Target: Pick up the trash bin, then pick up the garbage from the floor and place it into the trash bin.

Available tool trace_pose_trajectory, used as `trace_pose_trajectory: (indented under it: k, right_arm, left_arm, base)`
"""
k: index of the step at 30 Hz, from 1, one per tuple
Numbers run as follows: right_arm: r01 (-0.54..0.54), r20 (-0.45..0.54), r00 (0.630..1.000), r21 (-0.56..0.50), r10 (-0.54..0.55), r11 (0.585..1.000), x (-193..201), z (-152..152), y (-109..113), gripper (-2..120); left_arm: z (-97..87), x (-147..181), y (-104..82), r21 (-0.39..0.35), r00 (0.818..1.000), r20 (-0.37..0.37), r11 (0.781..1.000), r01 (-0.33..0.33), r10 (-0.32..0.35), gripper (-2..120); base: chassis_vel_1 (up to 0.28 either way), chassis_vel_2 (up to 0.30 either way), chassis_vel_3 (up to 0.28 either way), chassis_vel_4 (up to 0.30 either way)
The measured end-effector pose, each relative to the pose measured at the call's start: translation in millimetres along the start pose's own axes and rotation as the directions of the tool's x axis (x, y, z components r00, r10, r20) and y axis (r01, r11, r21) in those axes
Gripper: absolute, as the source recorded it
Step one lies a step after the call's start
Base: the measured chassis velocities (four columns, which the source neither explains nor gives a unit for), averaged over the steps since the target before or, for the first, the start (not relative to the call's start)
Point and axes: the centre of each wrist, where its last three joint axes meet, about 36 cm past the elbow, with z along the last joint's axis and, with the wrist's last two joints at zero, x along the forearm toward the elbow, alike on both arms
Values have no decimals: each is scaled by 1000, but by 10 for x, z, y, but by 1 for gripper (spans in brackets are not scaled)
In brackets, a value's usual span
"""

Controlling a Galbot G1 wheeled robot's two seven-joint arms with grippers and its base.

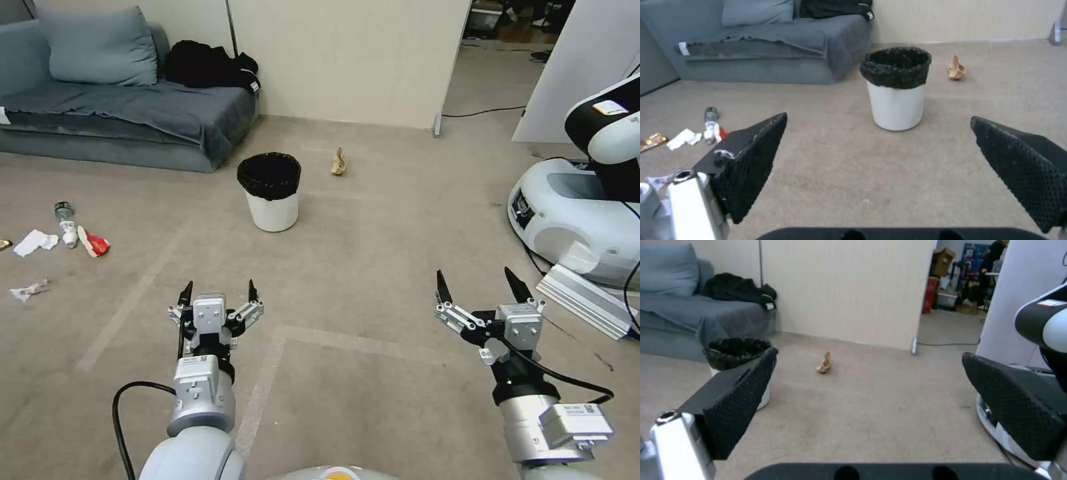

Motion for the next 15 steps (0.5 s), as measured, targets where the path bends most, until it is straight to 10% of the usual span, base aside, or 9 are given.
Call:
trace_pose_trajectory:
  k: [15]
  right_arm:
    - [7, 28, 1000, 11, -7, 1000, -17, 15, 0, 100]
  left_arm:
    - [-1, 4, -1, -4, 1000, 13, 1000, 27, -27, 100]
  base:
    - [0, 0, 0, 0]
